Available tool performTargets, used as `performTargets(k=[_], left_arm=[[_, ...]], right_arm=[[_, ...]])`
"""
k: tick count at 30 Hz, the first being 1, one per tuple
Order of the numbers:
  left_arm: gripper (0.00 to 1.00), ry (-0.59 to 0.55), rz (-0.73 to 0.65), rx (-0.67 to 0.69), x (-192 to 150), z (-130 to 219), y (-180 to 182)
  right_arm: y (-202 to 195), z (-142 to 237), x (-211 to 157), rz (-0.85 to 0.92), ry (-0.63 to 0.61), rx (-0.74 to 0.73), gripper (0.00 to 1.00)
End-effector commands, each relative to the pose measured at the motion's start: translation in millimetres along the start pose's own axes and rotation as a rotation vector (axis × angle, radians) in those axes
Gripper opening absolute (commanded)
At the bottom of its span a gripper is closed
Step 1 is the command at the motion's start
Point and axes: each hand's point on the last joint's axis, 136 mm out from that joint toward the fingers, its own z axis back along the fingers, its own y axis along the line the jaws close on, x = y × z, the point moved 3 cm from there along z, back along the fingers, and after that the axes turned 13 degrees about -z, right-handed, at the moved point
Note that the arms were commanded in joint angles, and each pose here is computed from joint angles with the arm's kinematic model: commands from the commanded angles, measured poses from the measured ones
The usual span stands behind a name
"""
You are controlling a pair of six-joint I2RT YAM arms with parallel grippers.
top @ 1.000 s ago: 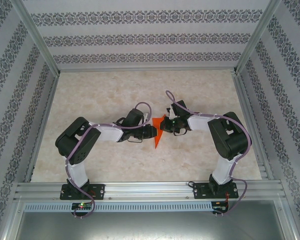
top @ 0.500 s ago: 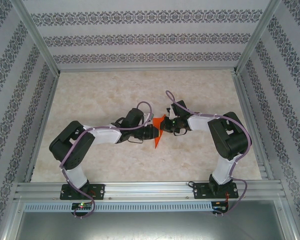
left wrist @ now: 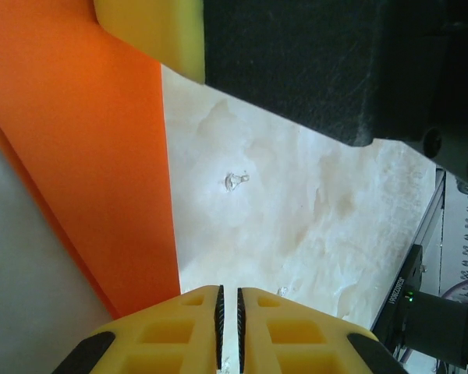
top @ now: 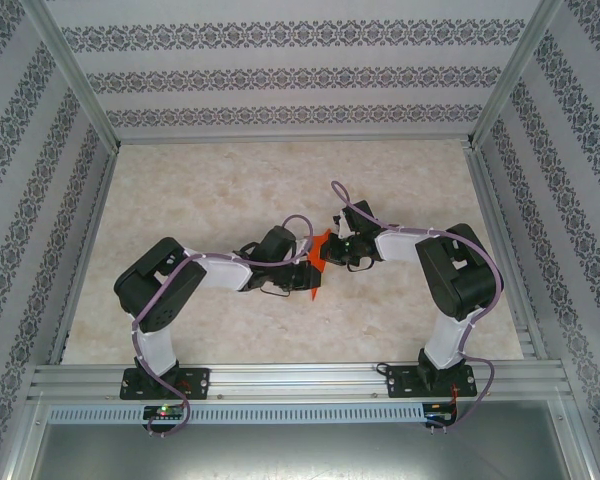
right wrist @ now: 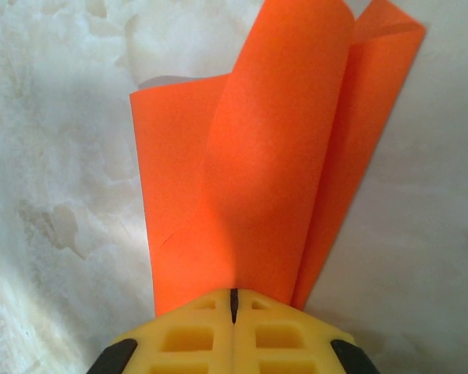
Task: Fold a paper plane with a square sheet of paper (fold left side to right side)
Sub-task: Fold the wing for the fifth time at the center of the table.
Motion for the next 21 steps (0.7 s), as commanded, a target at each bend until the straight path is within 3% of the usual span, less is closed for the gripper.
performTargets(k=[1,21], left_arm=[[0.16,0.021,0.012,0.007,-9.7,-6.9,0.6],[0.17,0.096,0.009,0.039,-23.0,-15.5,-0.3]], right_arm=[[-40.8,-6.6,-18.5,-0.053,0.061,-0.158,0.00],[-39.1,-7.3,-16.4,-0.053,0.066,-0.162,0.00]])
